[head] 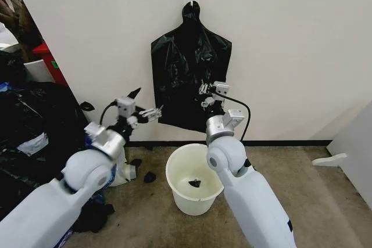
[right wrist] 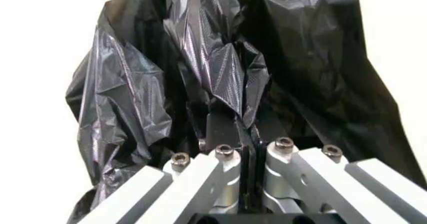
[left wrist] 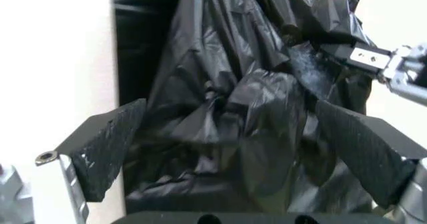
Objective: Place the garbage bag over the trash bin.
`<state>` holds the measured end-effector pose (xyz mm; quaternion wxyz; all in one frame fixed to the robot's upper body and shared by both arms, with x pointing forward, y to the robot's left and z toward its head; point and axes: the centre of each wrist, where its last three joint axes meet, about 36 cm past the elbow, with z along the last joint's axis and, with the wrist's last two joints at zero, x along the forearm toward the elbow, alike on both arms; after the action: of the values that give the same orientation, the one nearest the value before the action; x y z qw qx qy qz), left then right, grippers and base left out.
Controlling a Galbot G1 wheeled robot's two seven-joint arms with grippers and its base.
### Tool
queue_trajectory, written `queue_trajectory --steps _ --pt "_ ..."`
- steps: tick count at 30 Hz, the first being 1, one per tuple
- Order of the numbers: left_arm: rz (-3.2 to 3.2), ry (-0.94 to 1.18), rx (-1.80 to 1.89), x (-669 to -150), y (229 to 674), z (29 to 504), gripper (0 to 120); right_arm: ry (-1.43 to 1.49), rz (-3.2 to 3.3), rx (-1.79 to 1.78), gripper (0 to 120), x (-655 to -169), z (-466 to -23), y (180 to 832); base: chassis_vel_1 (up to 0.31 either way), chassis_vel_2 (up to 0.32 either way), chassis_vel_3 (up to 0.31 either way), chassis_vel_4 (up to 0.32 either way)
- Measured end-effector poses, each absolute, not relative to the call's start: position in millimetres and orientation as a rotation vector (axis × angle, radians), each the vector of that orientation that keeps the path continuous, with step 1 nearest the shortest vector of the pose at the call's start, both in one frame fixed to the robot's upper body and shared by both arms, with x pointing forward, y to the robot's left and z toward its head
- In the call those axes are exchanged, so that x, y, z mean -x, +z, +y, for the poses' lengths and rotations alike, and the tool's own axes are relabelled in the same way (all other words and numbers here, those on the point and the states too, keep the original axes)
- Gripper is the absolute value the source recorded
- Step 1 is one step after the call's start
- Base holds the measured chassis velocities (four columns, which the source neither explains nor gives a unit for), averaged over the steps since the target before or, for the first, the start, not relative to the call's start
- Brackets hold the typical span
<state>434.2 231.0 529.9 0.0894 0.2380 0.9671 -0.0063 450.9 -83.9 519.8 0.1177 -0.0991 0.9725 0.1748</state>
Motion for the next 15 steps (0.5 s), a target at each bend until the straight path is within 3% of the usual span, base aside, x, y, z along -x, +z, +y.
queue_trajectory --steps 15 --pt "2.935 0.063 -0.633 -480.2 532.4 191.8 100 0.52 2.796 0.331 0 -437.9 -86.7 524.9 0.0 0.0 0.0 0.0"
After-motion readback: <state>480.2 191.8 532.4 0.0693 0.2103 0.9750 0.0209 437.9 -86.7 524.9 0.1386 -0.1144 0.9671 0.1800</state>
